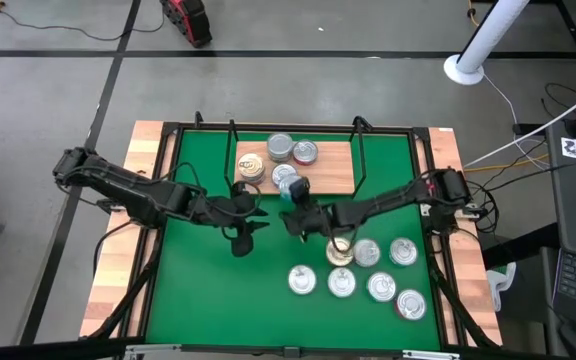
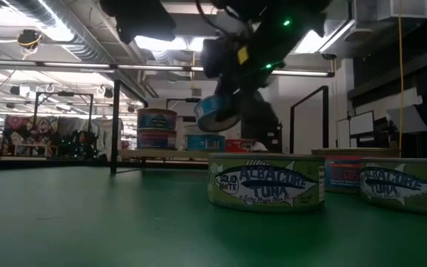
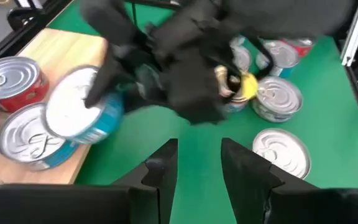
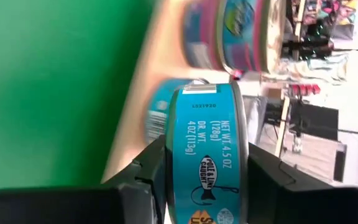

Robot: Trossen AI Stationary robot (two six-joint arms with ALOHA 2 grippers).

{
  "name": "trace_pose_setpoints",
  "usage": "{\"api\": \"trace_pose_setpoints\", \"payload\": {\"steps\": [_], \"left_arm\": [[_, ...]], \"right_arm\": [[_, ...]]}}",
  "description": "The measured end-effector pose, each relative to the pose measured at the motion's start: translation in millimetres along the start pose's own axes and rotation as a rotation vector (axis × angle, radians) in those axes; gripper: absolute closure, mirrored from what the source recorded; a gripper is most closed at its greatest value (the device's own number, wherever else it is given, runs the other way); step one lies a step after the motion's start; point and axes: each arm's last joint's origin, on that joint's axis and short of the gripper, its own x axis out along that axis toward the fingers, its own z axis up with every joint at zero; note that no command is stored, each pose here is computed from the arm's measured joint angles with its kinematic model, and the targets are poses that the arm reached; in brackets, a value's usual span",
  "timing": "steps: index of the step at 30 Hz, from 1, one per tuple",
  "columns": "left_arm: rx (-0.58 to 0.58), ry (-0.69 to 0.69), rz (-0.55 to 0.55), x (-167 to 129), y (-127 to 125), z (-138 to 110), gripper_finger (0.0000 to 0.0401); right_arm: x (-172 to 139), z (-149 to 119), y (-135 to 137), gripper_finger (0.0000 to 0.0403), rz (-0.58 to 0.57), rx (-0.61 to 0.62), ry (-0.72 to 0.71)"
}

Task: Stack canned seafood by type on shelf
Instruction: Stack the yellow blue tuna can on top of the other yellow blue tuna can on the shelf

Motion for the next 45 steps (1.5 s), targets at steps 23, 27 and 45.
{"api": "trace_pose_setpoints", "payload": {"steps": [23, 27, 45], "left_arm": [[0.064, 0.044, 0.022, 1, 3, -4, 0.0283], [0.064, 0.044, 0.022, 1, 3, -4, 0.0283], [0.059, 0.045, 0.022, 1, 3, -4, 0.0283]], "right_arm": [[61, -40, -47, 0.0263, 0.076, 0.141, -0.059], [61, -38, -47, 0.0262, 0.083, 0.151, -0.088], [61, -38, -47, 0.0242, 0.087, 0.148, -0.086]]}}
